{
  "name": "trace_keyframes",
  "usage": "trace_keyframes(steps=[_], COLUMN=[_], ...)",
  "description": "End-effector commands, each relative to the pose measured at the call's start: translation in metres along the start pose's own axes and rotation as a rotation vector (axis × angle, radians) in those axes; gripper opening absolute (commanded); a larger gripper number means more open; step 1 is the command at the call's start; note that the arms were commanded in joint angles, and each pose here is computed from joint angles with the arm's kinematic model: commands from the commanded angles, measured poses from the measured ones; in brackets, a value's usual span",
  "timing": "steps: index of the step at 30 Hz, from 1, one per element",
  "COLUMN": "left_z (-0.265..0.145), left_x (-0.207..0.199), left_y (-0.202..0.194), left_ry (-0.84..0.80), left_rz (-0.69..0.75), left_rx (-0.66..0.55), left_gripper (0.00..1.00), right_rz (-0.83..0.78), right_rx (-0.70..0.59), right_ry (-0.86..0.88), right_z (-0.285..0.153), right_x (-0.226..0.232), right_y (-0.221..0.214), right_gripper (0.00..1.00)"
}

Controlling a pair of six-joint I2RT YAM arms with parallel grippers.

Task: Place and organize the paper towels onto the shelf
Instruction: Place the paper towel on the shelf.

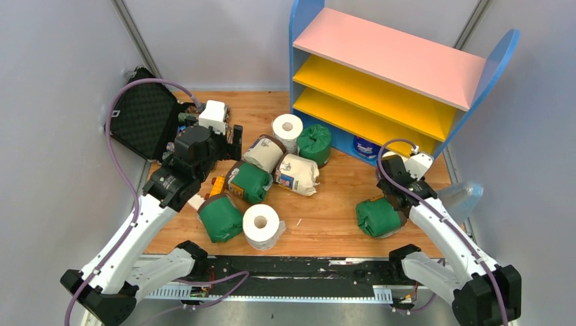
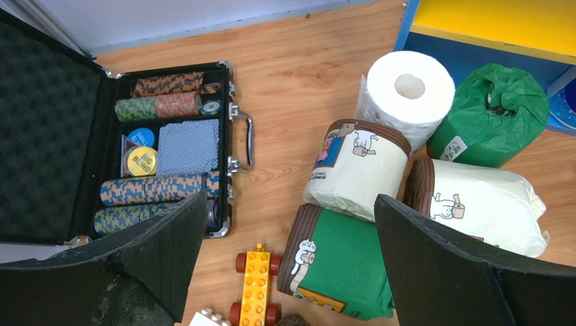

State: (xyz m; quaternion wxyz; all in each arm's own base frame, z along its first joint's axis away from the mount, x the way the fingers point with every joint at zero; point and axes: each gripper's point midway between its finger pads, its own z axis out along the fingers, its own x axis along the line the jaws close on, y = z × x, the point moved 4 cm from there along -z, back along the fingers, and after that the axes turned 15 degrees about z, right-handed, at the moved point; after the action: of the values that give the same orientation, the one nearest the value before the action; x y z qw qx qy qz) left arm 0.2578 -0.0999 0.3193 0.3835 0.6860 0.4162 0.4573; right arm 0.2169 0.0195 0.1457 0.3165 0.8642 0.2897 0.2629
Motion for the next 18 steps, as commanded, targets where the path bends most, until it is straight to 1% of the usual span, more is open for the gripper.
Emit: trace_keyframes(steps=[1, 6, 13, 18], left_z=[0.003, 0.004, 0.005, 0.005], left_x=[0.001, 0.001, 0.001, 0.001], left_y=[0.008, 0.007, 0.006, 0.006], left_ry=[0.006, 0.007, 0.013, 0.016], left_rz=[-0.02, -0.019, -0.015, -0.012], left_rx=[-0.037, -0.033, -0.031, -0.028], left_gripper=[1.0, 1.0, 1.0, 1.0], right_rz=[0.116, 0.112, 0.108, 0.123], right_rx=[-0.085, -0.097, -0.114, -0.161], right_ry=[-0.028, 0.015, 0.019, 0.053], right_z=[0.012, 0.024, 0.039, 0.045], right_x=[0.003, 0.014, 0.022, 0.031], right_y=[0.006, 0.003, 0.005, 0.02], right_gripper=[0.49, 0.44, 0.42, 0.42])
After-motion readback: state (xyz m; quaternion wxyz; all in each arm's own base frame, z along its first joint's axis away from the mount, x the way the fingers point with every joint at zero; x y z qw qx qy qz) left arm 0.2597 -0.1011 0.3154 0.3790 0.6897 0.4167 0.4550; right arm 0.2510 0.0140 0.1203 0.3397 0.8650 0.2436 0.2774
